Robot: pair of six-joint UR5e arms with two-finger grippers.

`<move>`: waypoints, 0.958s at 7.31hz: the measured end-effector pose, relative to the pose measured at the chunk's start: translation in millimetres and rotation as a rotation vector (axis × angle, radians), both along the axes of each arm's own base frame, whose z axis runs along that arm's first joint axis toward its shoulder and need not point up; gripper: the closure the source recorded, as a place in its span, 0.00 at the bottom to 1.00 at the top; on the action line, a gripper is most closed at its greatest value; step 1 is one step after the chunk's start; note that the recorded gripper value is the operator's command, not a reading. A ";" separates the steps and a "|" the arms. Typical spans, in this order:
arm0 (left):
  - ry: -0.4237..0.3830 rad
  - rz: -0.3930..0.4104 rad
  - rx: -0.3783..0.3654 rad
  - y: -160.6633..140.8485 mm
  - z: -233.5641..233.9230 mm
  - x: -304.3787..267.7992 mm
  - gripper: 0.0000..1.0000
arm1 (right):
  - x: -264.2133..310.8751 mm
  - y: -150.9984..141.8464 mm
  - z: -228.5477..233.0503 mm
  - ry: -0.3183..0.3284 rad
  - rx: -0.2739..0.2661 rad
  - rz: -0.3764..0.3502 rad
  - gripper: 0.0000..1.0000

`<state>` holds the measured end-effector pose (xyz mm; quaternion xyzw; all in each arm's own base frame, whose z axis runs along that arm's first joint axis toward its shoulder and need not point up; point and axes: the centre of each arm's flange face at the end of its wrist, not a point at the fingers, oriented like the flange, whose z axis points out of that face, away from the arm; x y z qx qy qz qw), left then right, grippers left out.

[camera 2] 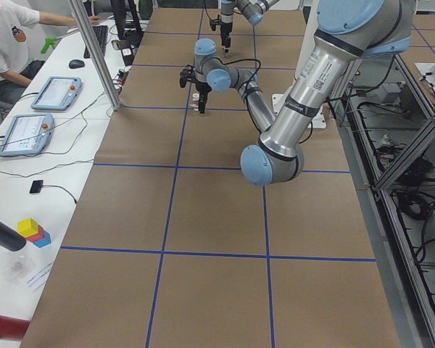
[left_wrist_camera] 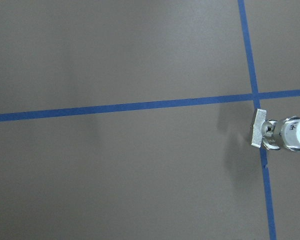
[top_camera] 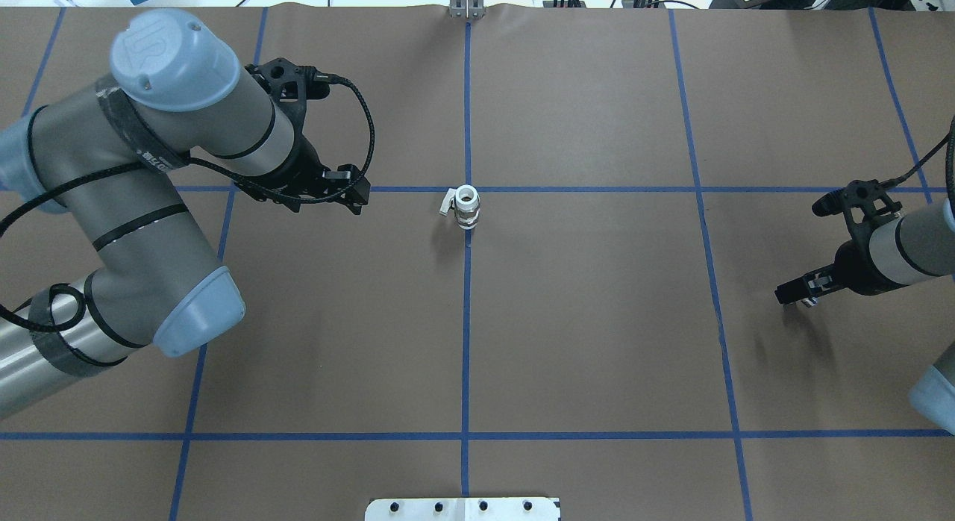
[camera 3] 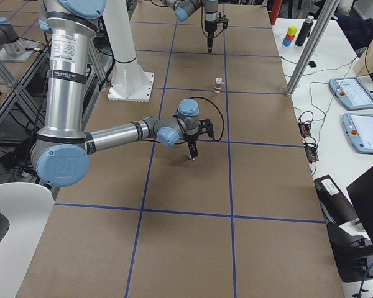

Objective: Assemble PPR valve and pipe with both arms
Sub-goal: 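Raise the left gripper away while the right gripper grasps the chrome fitting, then carry the chrome fitting with the right gripper above the valve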

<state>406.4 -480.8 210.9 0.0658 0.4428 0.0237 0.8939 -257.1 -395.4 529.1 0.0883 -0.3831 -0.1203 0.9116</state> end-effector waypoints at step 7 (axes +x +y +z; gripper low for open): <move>-0.007 -0.004 -0.008 1.1 2.9 3.9 0.09 | -2.8 -1.4 10.3 0.017 0.016 -0.030 0.76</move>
